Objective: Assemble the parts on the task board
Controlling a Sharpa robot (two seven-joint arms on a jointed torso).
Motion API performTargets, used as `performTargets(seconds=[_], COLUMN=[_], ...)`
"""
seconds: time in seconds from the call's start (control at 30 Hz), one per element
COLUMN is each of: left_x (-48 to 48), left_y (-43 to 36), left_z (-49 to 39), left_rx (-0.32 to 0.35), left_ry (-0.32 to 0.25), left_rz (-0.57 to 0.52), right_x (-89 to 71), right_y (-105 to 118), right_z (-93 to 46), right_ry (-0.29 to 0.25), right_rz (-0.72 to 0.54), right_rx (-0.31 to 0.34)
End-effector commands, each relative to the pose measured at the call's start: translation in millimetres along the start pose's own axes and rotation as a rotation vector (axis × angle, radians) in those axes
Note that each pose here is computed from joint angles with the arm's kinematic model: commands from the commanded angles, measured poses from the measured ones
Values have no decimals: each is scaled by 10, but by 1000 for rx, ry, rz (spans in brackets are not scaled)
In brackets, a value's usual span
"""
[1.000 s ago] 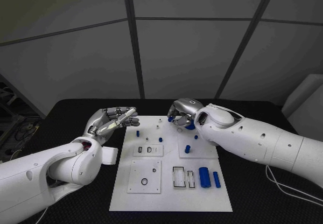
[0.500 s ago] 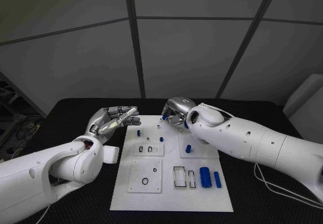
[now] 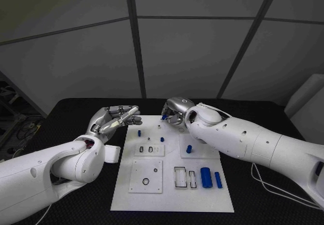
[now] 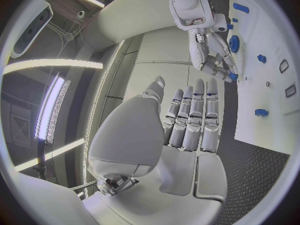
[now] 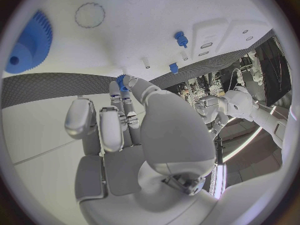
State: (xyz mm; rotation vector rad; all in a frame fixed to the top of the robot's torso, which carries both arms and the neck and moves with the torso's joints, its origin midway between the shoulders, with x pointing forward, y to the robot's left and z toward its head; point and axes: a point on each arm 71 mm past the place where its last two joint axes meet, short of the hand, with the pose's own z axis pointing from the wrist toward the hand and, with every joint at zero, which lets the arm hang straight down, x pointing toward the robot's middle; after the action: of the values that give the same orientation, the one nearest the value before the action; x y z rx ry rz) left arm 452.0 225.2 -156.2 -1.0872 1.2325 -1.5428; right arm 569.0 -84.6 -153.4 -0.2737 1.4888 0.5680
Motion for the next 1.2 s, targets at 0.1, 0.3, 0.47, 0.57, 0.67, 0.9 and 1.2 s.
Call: performTargets(seconds=[0.1, 0.3, 0.47, 0.57, 0.67, 0.9, 1.2], left_x=[24, 28, 30, 32, 35, 37, 34], left_y=[-19, -20, -24, -27, -29, -36, -42], left_z=[10, 14, 17, 19, 22, 27, 31], left_rx=[9, 8, 8, 9, 9, 10, 9], left_ry=[18, 19, 19, 20, 21, 22, 22], left_rz=[-1, -1, -1, -2, -2, -2, -1], right_x=[13, 31, 46, 58, 69, 98, 94], right_y=[24, 37, 46, 56, 66, 84, 89], right_z=[30, 51, 70, 81, 89, 106, 108], right_ry=[18, 29, 37, 46, 56, 84, 77], right_rz=[4, 6, 5, 5, 4, 1, 2], right_rx=[-5, -5, -4, -4, -4, 1, 0])
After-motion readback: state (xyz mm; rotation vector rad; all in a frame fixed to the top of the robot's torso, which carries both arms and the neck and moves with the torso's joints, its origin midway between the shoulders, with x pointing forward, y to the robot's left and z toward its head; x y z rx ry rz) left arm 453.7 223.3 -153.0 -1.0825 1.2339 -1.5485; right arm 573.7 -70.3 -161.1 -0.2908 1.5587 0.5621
